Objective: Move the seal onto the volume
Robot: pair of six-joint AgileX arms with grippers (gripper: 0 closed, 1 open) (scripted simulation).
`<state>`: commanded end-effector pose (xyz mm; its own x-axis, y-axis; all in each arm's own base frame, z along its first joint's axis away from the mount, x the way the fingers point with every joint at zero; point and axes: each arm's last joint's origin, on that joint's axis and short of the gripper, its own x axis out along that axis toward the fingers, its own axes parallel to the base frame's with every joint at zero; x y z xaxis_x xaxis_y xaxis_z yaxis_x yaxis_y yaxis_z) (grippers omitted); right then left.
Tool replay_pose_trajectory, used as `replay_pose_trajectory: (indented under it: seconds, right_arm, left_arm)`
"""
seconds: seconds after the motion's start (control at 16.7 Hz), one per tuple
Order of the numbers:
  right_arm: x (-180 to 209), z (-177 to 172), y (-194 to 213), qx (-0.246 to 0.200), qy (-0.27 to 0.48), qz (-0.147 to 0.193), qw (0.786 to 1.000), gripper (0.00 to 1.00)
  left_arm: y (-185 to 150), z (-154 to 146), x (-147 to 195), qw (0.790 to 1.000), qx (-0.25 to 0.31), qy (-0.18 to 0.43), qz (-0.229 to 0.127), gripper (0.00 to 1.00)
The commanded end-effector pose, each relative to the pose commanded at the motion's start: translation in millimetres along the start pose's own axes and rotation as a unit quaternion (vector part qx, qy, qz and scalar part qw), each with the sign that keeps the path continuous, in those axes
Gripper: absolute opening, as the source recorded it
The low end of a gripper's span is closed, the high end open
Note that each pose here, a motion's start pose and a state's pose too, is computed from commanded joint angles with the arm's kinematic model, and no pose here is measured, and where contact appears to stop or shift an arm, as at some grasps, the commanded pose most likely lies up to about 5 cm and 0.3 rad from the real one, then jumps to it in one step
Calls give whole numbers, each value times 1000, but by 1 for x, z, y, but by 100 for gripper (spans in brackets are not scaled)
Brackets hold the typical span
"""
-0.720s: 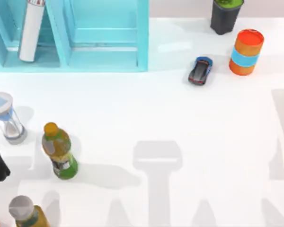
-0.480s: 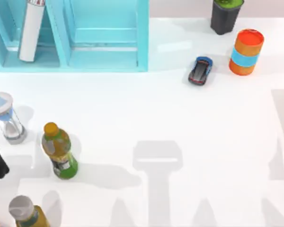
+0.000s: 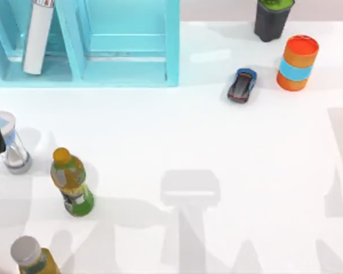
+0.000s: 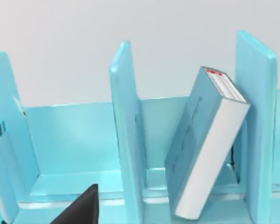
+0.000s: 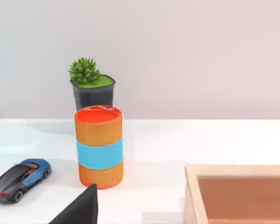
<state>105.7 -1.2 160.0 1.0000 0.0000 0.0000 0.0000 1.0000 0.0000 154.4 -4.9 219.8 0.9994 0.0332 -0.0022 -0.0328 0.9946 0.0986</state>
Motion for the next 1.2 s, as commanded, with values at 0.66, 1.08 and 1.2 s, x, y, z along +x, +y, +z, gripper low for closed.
replay_pose_trajectory:
  seconds: [0.66, 1.08, 1.2]
  right_arm:
    - [0, 0, 0, 0, 0, 0, 1000, 100]
    - [0, 0, 0, 0, 0, 0, 1000, 100]
    - [0, 0, 0, 0, 0, 0, 1000, 100]
  left_arm:
    - [-42, -65, 168, 987, 115, 111, -4, 100]
    - [-58, -104, 204, 983, 148, 105, 0, 100]
    - [-58, -104, 204, 983, 148, 105, 0, 100]
